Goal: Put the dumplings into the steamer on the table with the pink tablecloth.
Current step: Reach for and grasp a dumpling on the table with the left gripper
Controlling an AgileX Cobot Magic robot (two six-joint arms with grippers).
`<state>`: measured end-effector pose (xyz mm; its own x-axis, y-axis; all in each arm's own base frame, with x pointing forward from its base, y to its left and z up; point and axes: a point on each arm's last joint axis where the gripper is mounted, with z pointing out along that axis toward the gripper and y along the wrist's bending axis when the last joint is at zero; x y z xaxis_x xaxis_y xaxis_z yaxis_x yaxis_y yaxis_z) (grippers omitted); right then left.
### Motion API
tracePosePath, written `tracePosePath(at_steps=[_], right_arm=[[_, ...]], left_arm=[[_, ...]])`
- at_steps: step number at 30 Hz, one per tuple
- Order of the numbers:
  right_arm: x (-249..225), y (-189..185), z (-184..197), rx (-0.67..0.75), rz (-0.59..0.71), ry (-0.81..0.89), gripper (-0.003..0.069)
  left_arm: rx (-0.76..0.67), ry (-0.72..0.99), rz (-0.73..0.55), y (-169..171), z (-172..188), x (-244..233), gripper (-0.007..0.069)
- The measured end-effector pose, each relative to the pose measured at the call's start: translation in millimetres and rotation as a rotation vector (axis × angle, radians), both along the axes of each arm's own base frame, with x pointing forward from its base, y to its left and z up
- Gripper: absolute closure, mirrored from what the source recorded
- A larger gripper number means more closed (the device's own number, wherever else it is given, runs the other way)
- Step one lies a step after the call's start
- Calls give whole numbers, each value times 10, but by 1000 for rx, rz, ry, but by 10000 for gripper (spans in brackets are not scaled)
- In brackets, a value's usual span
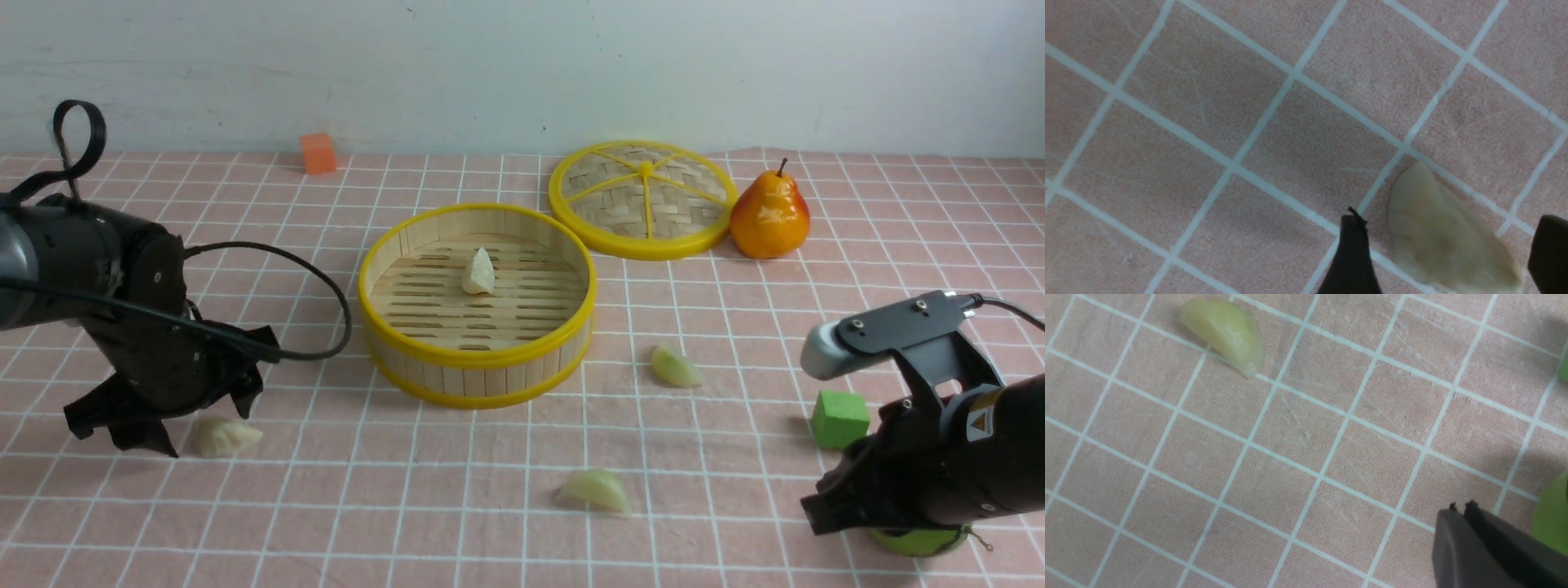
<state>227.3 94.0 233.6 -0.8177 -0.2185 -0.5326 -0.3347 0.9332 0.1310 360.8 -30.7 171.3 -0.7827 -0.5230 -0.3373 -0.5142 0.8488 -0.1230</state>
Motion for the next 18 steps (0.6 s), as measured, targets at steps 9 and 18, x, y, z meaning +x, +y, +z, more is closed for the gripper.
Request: tracePosePath(at_steps=[9,18], right_arm=[[-1,3,1,6,-3,2,621],[2,4,3,7,-4,-2,615]], left_arm=[[30,-5,-107,-13,-68,40,386],[35,-72,-211,-97,276,74,409]])
